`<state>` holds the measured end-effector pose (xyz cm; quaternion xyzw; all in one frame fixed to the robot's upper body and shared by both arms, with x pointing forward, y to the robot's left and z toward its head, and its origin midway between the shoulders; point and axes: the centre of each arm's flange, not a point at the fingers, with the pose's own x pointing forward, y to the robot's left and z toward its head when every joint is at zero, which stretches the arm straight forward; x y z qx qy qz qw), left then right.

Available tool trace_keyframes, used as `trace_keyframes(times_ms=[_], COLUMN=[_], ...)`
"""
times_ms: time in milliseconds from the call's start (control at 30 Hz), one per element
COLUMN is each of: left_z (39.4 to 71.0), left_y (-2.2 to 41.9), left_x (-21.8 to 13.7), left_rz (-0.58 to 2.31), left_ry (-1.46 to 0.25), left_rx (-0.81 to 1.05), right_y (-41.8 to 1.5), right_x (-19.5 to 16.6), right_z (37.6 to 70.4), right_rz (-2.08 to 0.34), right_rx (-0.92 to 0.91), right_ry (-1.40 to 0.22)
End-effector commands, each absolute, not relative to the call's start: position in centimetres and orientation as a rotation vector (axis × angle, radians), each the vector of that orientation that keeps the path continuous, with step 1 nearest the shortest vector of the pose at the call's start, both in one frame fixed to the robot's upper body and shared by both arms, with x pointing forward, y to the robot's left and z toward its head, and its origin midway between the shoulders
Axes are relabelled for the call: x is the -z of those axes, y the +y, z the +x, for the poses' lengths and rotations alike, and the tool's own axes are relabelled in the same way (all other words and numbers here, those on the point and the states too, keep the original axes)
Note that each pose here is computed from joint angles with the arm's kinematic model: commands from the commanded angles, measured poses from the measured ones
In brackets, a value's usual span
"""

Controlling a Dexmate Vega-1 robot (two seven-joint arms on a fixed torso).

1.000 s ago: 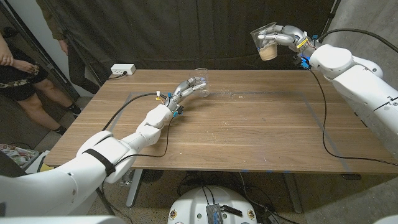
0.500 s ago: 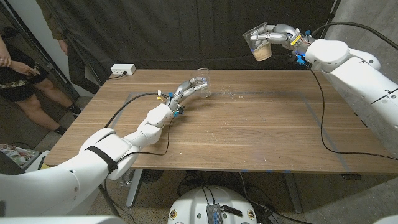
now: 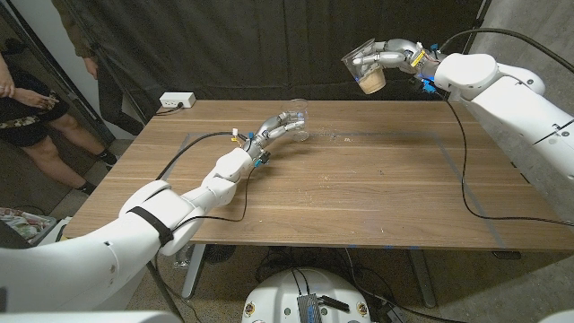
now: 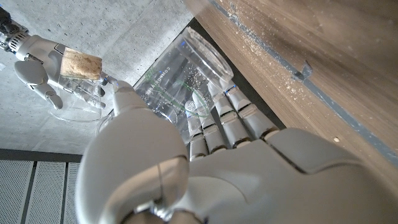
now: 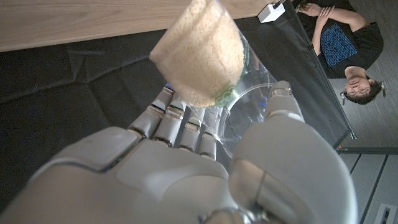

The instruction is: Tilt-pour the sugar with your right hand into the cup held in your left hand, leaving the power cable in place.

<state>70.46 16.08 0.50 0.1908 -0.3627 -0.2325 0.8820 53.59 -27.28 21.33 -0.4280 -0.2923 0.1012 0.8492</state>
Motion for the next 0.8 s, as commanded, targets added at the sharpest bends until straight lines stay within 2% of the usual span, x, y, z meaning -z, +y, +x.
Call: trace_keyframes(times_ms=[33,800], left_z=[70.6,71.1], left_y=[14.7,12.2], left_x=[-0.7,-1.9], left_rz=[0.409,0.449], left_ry=[-0.741,-0.695], left_rx=[0.519,0.560], right_y=[-26.1,-24.8], right_x=[-20.7,-20.9], right_z=[53.8,53.6], right_rz=[-0.948,-1.055], right_rx=[-0.252,-0.307], right_ry=[-0.570,-0.541])
